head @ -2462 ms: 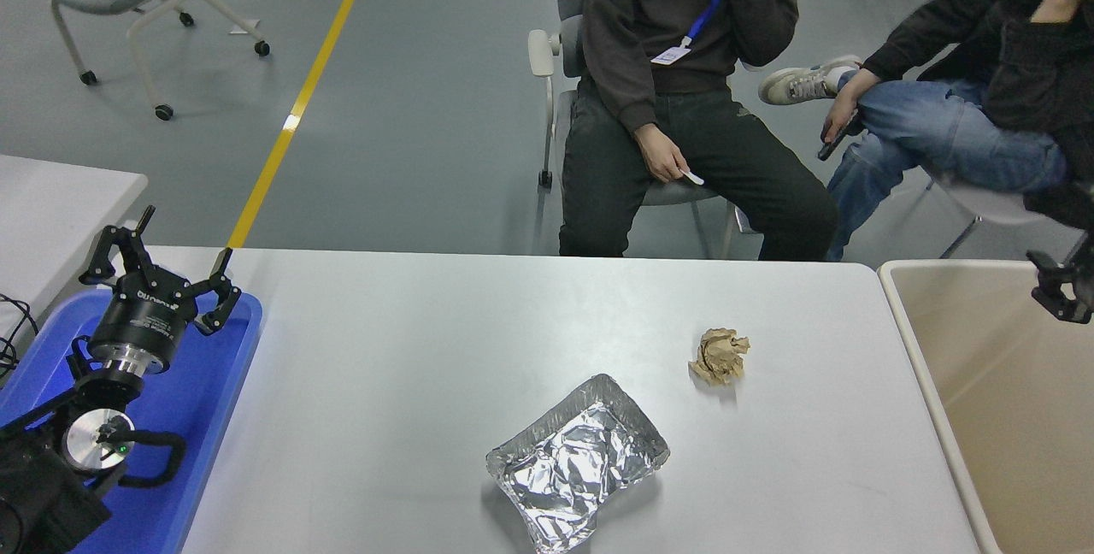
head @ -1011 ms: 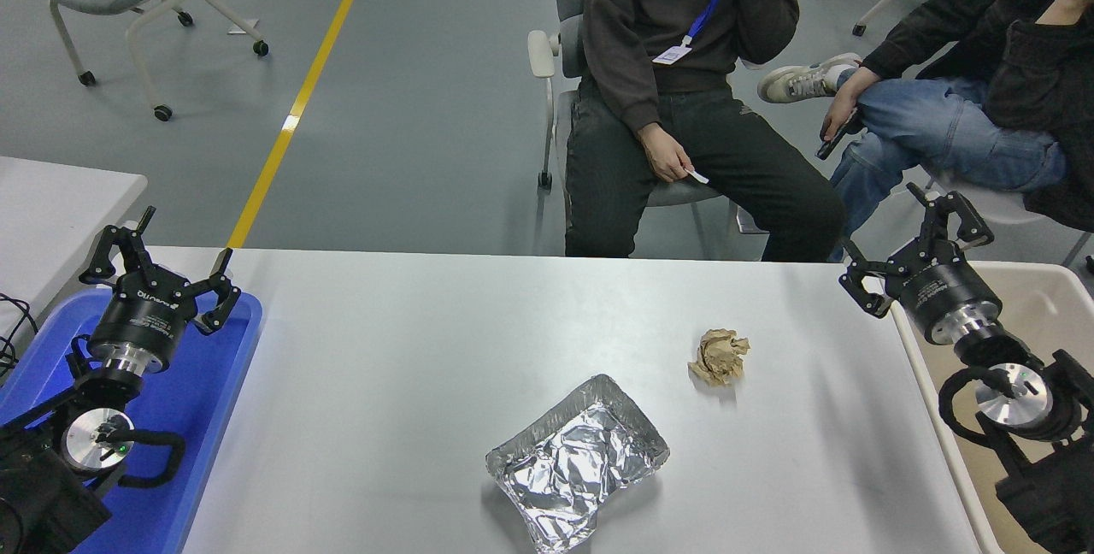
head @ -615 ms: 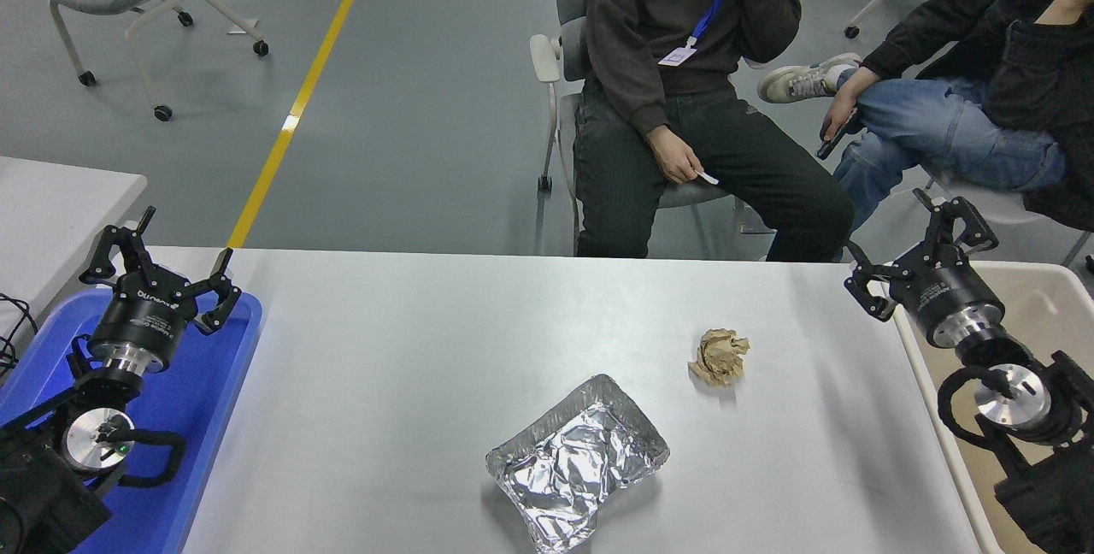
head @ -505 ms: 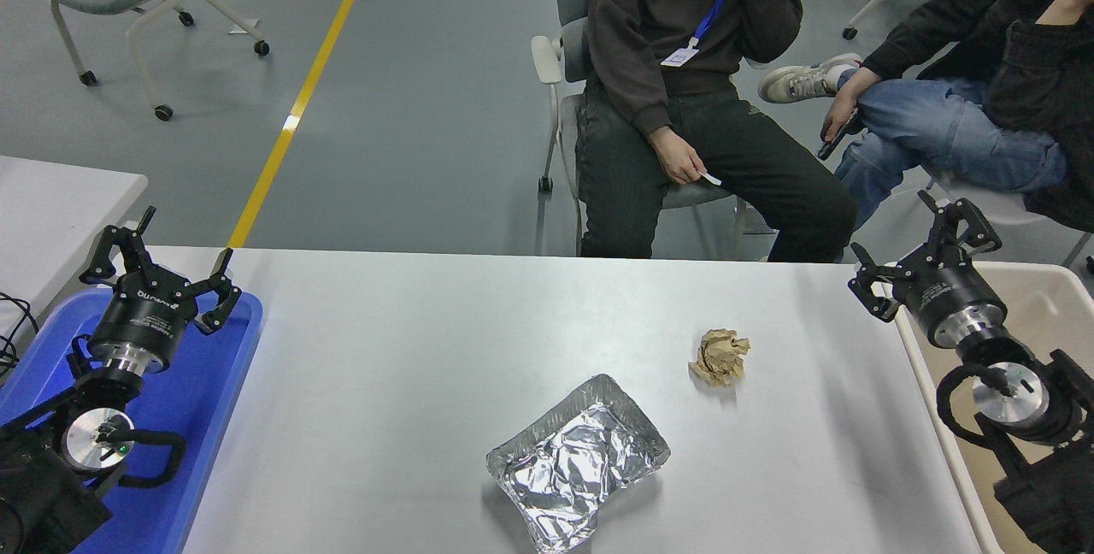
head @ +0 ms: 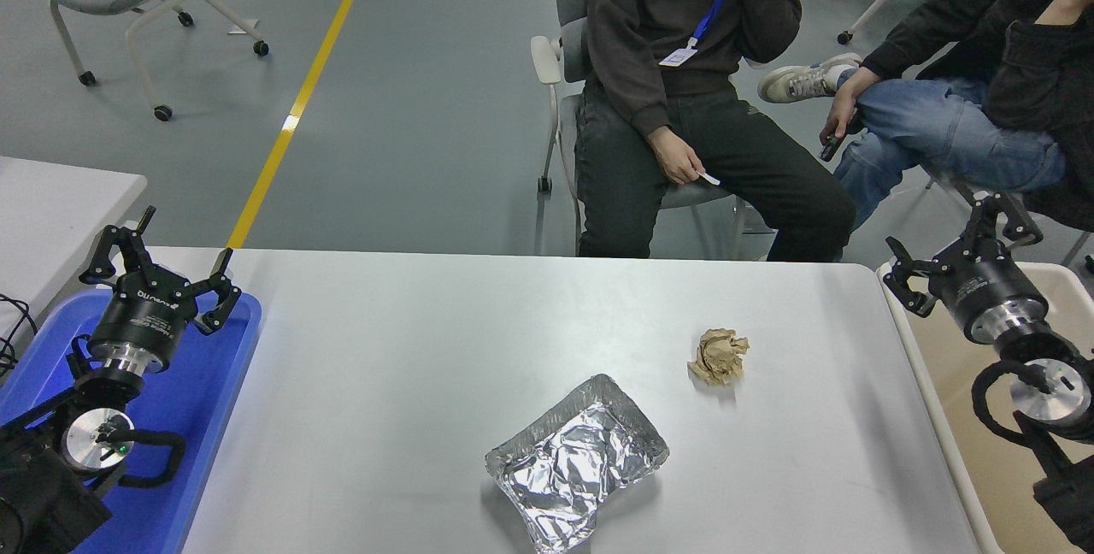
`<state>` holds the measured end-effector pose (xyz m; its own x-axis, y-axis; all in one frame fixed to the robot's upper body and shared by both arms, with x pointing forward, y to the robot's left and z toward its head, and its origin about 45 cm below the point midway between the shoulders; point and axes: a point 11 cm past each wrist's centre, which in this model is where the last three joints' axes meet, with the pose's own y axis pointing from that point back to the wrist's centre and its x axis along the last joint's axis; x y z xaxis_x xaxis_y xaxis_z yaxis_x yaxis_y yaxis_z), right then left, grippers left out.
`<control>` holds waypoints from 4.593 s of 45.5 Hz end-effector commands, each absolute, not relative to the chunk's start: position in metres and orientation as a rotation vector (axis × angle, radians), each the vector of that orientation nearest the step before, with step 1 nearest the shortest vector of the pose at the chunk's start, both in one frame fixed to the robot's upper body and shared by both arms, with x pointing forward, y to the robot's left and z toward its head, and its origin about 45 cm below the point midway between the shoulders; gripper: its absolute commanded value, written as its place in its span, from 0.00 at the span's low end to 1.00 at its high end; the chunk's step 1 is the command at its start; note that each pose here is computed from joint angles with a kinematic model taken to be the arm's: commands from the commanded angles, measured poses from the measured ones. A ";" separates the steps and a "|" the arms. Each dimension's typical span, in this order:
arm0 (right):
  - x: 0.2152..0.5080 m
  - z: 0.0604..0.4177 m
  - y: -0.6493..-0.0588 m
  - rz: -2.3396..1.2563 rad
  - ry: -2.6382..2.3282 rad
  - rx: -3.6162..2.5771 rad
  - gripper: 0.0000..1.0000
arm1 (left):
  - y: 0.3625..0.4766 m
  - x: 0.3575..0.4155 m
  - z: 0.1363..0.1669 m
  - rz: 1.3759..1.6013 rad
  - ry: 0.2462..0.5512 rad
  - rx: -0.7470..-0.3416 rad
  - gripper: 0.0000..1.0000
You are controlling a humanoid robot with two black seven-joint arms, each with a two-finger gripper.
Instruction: Clean the table surface
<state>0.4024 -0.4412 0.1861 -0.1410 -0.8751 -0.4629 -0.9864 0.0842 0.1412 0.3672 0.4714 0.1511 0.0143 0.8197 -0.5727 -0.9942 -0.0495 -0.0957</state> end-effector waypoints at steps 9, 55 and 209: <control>0.407 0.211 -0.426 0.543 2.053 -1.962 1.00 | 0.471 0.3672 0.1510 1.534 0.395 -0.563 1.00; 0.361 0.299 -0.336 -0.683 1.618 -3.249 1.00 | 0.471 0.3673 0.1512 1.534 0.395 -0.564 1.00; 0.341 0.086 -0.137 -1.831 -0.012 -3.848 0.48 | 0.470 0.3679 0.1514 1.531 0.395 -0.567 1.00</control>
